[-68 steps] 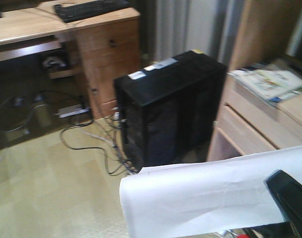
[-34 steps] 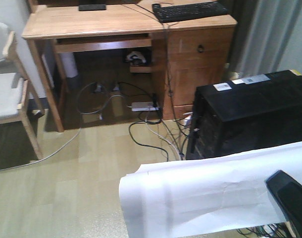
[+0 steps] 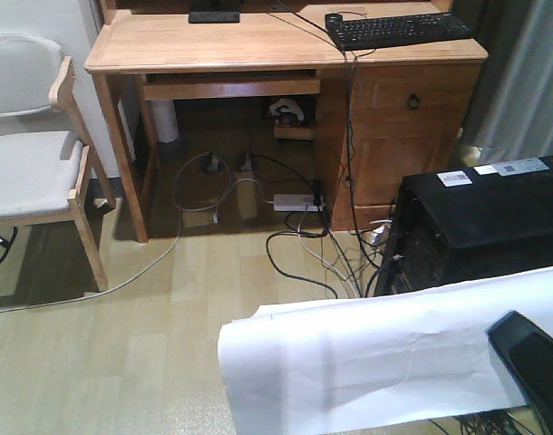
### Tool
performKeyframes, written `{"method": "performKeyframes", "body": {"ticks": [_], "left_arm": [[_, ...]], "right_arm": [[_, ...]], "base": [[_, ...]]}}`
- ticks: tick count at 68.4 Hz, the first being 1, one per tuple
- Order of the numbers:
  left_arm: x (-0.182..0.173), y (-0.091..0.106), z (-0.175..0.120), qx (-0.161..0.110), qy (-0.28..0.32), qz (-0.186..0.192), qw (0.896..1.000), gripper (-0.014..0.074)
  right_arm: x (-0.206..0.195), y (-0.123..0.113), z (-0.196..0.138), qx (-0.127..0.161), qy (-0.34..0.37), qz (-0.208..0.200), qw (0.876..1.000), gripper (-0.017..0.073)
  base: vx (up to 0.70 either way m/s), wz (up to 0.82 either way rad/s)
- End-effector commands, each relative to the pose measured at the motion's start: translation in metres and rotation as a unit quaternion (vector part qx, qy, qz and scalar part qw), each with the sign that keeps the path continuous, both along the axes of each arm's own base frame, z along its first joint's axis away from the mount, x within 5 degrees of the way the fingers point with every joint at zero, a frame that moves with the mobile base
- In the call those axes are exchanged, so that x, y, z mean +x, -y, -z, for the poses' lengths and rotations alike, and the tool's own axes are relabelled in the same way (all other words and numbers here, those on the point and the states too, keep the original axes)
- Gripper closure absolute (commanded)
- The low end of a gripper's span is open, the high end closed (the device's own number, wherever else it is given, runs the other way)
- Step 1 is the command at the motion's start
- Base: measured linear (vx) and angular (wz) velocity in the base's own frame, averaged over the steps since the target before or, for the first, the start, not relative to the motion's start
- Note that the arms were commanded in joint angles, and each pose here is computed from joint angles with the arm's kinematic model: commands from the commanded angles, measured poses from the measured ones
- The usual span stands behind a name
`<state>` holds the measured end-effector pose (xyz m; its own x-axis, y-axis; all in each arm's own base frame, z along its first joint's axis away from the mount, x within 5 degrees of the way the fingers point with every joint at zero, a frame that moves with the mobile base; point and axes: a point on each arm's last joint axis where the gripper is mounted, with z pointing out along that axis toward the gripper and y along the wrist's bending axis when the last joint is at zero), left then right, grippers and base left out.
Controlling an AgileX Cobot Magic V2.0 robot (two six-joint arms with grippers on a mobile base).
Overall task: Grab stapler and paper to desk for stapling
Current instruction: 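Drive the base away from the shelf toward the wooden desk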
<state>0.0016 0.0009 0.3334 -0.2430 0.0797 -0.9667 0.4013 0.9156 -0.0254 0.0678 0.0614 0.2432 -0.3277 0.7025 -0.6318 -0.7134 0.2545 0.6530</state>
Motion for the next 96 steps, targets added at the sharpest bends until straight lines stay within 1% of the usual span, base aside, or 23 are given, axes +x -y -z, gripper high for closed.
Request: {"method": "performKeyframes", "body": {"ticks": [1, 33, 96], "left_arm": [[0.0013, 0.0009, -0.0179, -0.029, 0.056, 0.005, 0.998, 0.0600], [0.0013, 0.0009, -0.0179, -0.029, 0.056, 0.005, 0.998, 0.0600], [0.0013, 0.0009, -0.0179, -0.029, 0.056, 0.005, 0.998, 0.0600]], "right_arm": [[-0.0069, 0.0010, -0.0019, 0.033, 0.032, -0.018, 0.999, 0.0564], [-0.0069, 0.0010, -0.0019, 0.033, 0.032, -0.018, 0.999, 0.0564], [-0.0069, 0.0010, -0.0019, 0.033, 0.032, -0.018, 0.999, 0.0564]], "base": [[0.13, 0.11], [0.15, 0.10], [0.15, 0.01]]}}
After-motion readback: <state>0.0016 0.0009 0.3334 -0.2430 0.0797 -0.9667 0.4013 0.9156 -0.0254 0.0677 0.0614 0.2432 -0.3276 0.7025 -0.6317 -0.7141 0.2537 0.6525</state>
